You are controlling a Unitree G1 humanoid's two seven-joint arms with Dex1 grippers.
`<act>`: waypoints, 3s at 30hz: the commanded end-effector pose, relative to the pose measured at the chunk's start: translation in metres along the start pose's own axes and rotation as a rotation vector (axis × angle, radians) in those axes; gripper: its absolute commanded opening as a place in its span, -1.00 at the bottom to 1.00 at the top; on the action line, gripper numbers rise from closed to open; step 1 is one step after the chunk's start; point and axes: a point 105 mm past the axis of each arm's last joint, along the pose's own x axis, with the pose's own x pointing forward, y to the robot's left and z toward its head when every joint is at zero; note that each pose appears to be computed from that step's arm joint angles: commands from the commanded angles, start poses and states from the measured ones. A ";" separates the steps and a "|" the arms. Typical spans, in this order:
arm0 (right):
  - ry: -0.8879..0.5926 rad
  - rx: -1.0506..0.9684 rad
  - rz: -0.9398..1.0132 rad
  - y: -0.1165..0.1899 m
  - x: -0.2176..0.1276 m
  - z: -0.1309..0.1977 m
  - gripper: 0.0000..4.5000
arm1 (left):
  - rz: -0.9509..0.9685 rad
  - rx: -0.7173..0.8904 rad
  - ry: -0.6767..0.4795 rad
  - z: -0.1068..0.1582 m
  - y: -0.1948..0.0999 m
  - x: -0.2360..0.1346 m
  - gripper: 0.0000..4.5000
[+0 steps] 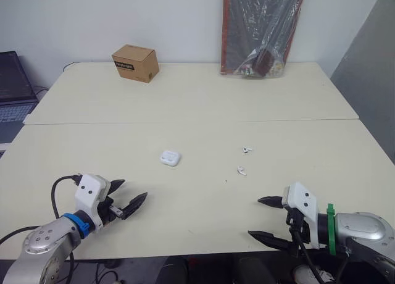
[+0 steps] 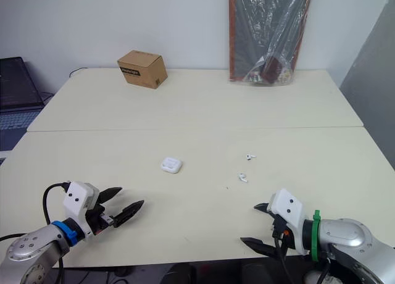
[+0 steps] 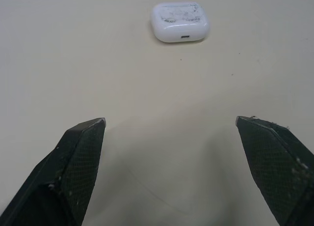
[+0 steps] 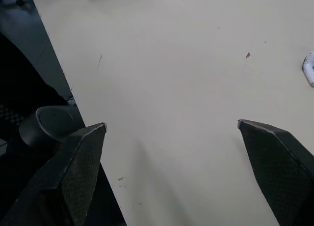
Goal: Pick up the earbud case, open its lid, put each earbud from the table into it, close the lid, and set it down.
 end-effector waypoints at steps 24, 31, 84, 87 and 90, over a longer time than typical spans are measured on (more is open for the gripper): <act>-0.123 -0.179 -0.075 -0.034 0.001 0.063 1.00 | 0.005 -0.025 -0.141 0.067 -0.040 0.067 0.99; -0.142 -0.222 -0.066 -0.032 0.005 0.078 1.00 | 0.107 -0.014 -0.105 0.075 -0.039 0.089 0.99; -0.197 -0.247 -0.066 -0.017 0.012 0.096 1.00 | 0.092 -0.021 0.203 0.043 -0.035 0.122 0.23; -0.203 -0.230 -0.073 -0.020 0.011 0.097 1.00 | 0.088 0.013 0.198 0.041 -0.030 0.119 0.23; -0.232 -0.131 -0.082 -0.029 0.012 0.102 1.00 | 0.056 0.047 0.185 0.039 -0.019 0.112 0.23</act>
